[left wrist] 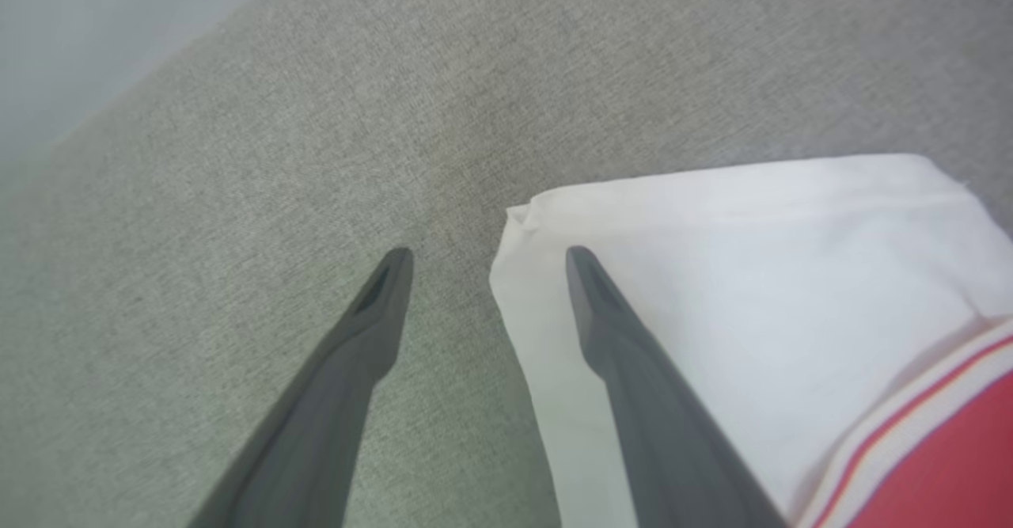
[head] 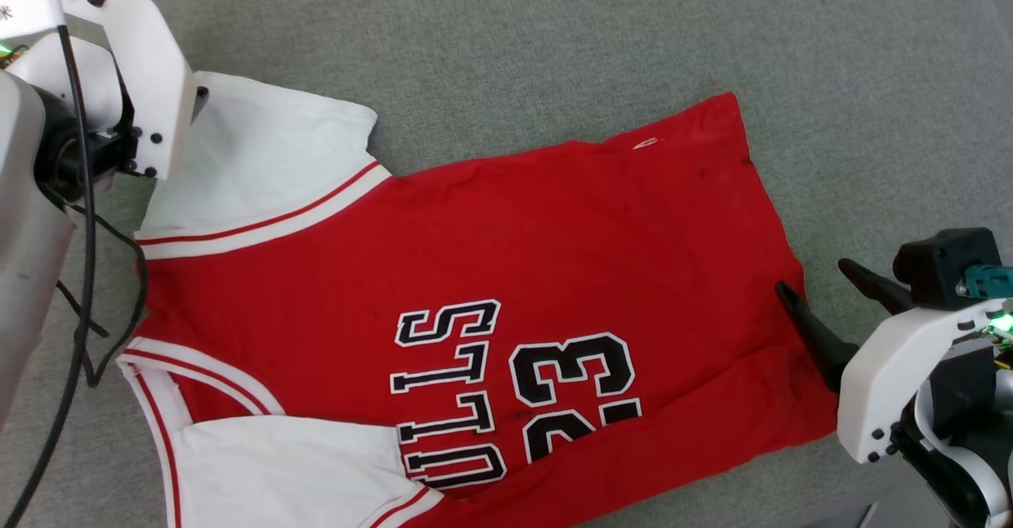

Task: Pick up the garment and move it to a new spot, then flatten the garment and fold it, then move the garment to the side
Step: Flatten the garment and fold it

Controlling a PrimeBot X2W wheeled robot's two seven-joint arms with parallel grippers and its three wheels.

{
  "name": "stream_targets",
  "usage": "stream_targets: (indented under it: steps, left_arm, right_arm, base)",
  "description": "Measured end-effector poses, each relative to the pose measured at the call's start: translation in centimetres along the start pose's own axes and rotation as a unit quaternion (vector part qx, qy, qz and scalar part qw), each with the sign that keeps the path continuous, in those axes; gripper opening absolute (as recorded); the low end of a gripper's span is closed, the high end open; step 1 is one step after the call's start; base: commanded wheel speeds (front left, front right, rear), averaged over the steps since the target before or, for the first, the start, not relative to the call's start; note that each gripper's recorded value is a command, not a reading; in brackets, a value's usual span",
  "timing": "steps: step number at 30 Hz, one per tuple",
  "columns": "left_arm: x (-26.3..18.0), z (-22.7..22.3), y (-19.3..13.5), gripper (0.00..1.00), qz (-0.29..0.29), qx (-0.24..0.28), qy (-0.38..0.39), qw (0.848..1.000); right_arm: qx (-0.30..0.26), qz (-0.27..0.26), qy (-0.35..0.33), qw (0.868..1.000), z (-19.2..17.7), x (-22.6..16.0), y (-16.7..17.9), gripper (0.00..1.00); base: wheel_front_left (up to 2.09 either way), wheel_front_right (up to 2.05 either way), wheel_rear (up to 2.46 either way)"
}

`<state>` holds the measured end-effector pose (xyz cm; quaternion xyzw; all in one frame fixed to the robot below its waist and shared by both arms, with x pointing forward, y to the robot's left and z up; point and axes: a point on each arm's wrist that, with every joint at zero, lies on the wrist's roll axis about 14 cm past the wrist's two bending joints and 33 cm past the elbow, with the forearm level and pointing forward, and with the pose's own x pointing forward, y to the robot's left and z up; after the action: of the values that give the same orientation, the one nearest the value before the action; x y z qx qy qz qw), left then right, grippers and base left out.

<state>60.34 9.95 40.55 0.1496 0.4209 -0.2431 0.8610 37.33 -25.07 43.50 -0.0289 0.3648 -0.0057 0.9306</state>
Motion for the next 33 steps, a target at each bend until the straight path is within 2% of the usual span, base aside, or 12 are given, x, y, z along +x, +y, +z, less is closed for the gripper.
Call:
stream_targets:
  steps: [8, 9, 10, 14, 20, 24, 33]
  left_arm:
    - [2.4, -1.4, 0.1, 1.0, -0.007, -0.009, 0.027, 1.0]
    - [2.6, -1.6, -0.3, 0.3, -0.014, -0.013, 0.031, 0.999]
    - [2.7, -1.8, -0.6, 0.0, -0.021, -0.017, 0.034, 0.999]
    - [2.8, -1.7, -2.2, 0.0, -0.051, -0.031, 0.031, 0.998]
    - [1.6, -0.6, -2.4, 0.0, -0.054, -0.055, -0.028, 0.997]
    - [-0.4, 1.1, -2.4, 0.0, -0.053, -0.068, -0.081, 0.993]
    - [-6.0, 2.2, -1.7, 0.0, -0.036, -0.05, -0.168, 0.984]
  right_arm:
    - [0.0, 0.001, 0.014, 1.0, -0.6, 1.0, 0.1, 1.0]
    - [-0.001, 0.001, 0.016, 1.0, -0.7, 1.1, 0.1, 1.0]
    - [-0.001, 0.002, 0.017, 1.0, -0.8, 1.2, 0.1, 1.0]
    - [-0.003, 0.001, 0.02, 1.0, -0.9, 1.4, 0.0, 1.0]
    - [-0.017, -0.006, 0.008, 1.0, 0.3, 1.0, -0.7, 1.0]
    - [-0.033, -0.008, 0.0, 0.999, 1.4, 0.4, -1.2, 1.0]
    - [-0.064, 0.018, 0.003, 0.998, 4.7, 1.6, -0.9, 1.0]
  base:
    - [0.0, 0.0, 0.0]
    - [0.0, 0.0, 0.0]
    - [0.0, 0.0, 0.0]
    - [0.0, 0.0, 0.0]
    - [0.0, 0.0, 0.0]
    - [0.0, 0.0, 0.0]
    - [0.0, 0.0, 0.0]
